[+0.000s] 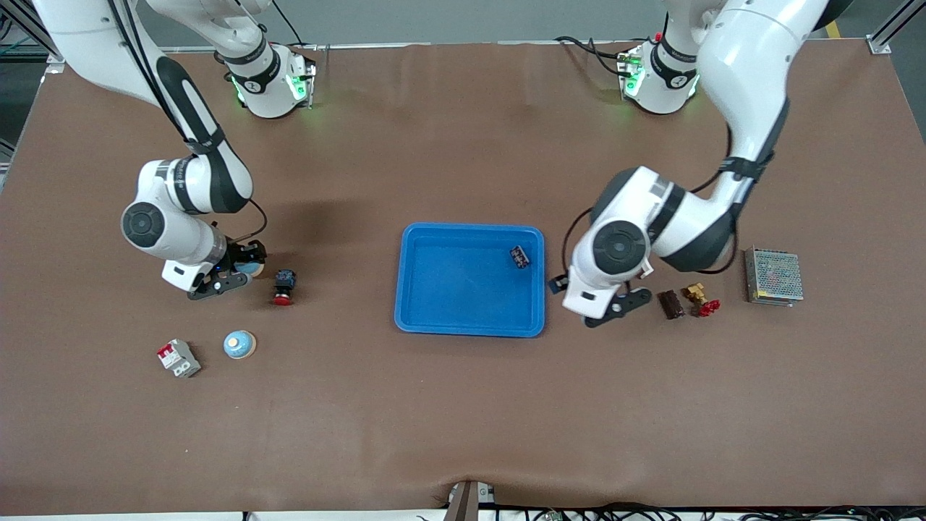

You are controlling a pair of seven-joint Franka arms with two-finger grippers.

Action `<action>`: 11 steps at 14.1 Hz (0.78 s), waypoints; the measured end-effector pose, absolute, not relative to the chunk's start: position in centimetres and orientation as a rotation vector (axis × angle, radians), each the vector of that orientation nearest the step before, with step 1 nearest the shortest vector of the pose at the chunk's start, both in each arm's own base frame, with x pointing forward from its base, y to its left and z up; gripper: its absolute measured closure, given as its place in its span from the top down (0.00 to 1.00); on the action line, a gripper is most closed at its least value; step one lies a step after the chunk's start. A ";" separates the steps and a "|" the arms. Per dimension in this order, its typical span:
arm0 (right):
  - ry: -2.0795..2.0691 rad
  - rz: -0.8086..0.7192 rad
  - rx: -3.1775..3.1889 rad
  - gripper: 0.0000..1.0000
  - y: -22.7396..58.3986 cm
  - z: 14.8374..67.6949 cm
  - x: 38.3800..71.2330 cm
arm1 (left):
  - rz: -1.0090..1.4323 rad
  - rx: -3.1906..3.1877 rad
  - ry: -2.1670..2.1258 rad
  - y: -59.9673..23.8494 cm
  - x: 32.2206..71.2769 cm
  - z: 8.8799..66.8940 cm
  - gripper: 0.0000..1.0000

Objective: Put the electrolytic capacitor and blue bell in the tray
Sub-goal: 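Grasp the tall capacitor with the left gripper while the right gripper carries the bell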

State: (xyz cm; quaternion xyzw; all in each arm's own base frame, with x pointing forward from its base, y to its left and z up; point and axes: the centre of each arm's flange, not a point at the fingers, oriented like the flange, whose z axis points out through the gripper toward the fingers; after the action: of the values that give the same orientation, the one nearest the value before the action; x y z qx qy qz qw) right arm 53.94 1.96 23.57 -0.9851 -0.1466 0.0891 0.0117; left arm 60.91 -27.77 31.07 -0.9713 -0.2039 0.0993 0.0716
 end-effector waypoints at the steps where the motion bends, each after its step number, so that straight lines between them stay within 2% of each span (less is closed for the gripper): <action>1: -0.433 0.298 -3.063 0.66 2.0 25.9 54.8 | 0.303 -2.909 -0.603 -25.9 61.5 30.7 1.00; 5: -0.292 0.316 -3.068 0.66 4.0 34.6 58.1 | 0.307 -2.820 -0.608 -18.2 62.7 27.9 1.00; 9: -0.110 0.267 -3.110 0.66 10.8 38.6 59.2 | 0.287 -2.799 -0.608 -15.0 62.7 25.5 1.00; 11: -0.007 0.236 -3.120 0.66 15.0 39.6 58.9 | 0.239 -2.806 -0.594 -13.5 62.5 23.8 0.95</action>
State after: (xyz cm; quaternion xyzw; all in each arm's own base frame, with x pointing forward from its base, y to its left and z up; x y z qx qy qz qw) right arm 58.88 15.02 39.55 -0.9971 -0.0023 0.0755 0.0066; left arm 62.54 -13.50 23.75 -0.9666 -0.2044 0.0824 0.1312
